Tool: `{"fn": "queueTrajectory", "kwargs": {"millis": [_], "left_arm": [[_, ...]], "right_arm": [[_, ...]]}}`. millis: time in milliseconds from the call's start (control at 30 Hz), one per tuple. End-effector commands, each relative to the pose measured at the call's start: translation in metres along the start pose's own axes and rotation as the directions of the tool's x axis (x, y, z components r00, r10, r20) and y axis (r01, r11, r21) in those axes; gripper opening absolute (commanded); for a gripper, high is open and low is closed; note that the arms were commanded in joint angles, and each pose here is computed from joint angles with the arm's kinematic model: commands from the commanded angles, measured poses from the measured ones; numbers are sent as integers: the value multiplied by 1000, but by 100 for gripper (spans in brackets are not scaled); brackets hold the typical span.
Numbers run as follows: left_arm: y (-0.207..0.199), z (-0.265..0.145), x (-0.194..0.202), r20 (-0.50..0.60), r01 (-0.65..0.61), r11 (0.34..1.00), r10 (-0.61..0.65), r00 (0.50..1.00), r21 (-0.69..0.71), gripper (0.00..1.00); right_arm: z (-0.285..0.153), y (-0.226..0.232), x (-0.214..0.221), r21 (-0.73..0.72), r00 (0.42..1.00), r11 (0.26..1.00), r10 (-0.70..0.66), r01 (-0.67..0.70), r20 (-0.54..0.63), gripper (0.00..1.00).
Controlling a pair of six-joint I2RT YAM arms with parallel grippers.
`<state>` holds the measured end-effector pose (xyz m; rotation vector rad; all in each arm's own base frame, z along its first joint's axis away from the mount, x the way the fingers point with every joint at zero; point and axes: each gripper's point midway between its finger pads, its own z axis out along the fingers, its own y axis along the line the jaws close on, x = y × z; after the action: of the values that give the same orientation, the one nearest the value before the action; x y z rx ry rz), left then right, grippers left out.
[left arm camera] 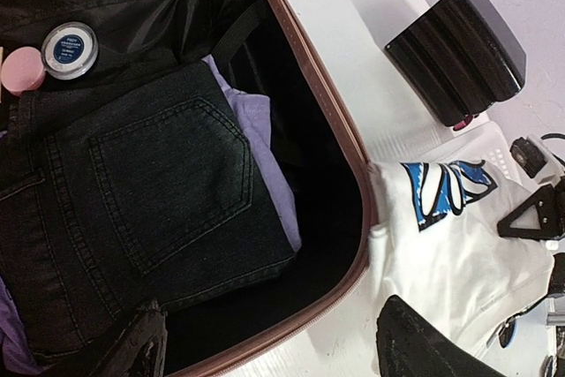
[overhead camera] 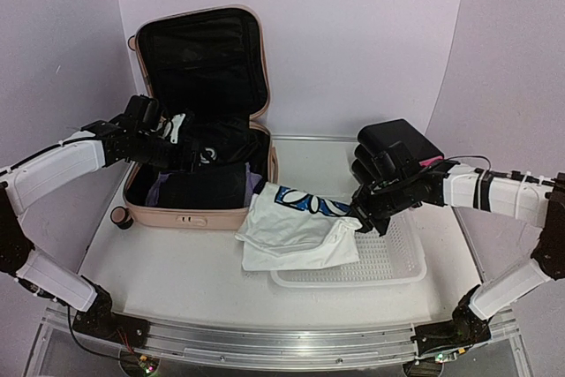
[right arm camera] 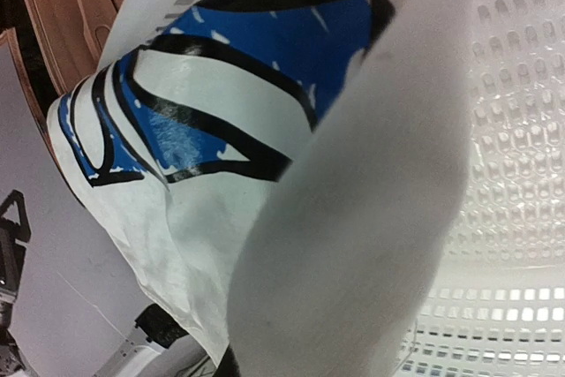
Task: Open, take out, and arrange the luggage
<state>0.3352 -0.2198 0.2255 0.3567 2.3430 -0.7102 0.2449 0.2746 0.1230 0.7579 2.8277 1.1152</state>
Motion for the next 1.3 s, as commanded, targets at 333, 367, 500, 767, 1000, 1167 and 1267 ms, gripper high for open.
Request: {"fn": "queueTrajectory", "kwargs": {"millis": [333, 367, 500, 767, 1000, 1167, 1267], "left_arm": [[-15, -3, -20, 54, -10, 998, 7, 999, 59, 83], [-15, -3, -19, 53, -10, 998, 7, 999, 60, 82], [-14, -4, -17, 53, -8, 998, 5, 999, 59, 83], [-16, -7, -14, 53, -4, 998, 0, 999, 67, 83], [-14, -7, -11, 49, -1, 998, -2, 999, 63, 83], [-10, -9, -10, 55, -9, 999, 7, 998, 41, 83], [-7, -10, -9, 55, -18, 1000, 17, 998, 19, 83]], "right_arm": [[-16, -53, -15, 112, 914, 910, -386, 400, -122, 0], [-13, -64, -24, 167, 896, 881, -431, 443, -107, 0], [-7, -94, -56, 319, 820, 764, -566, 560, -83, 0], [3, -96, -91, 376, 762, 729, -642, 572, 86, 0], [-18, -120, -99, 530, 768, 672, -638, 517, 60, 17], [-80, -126, -89, 682, 777, 554, -629, 478, -34, 43], [-118, -128, -73, 720, 780, 497, -618, 484, -98, 56]]}}
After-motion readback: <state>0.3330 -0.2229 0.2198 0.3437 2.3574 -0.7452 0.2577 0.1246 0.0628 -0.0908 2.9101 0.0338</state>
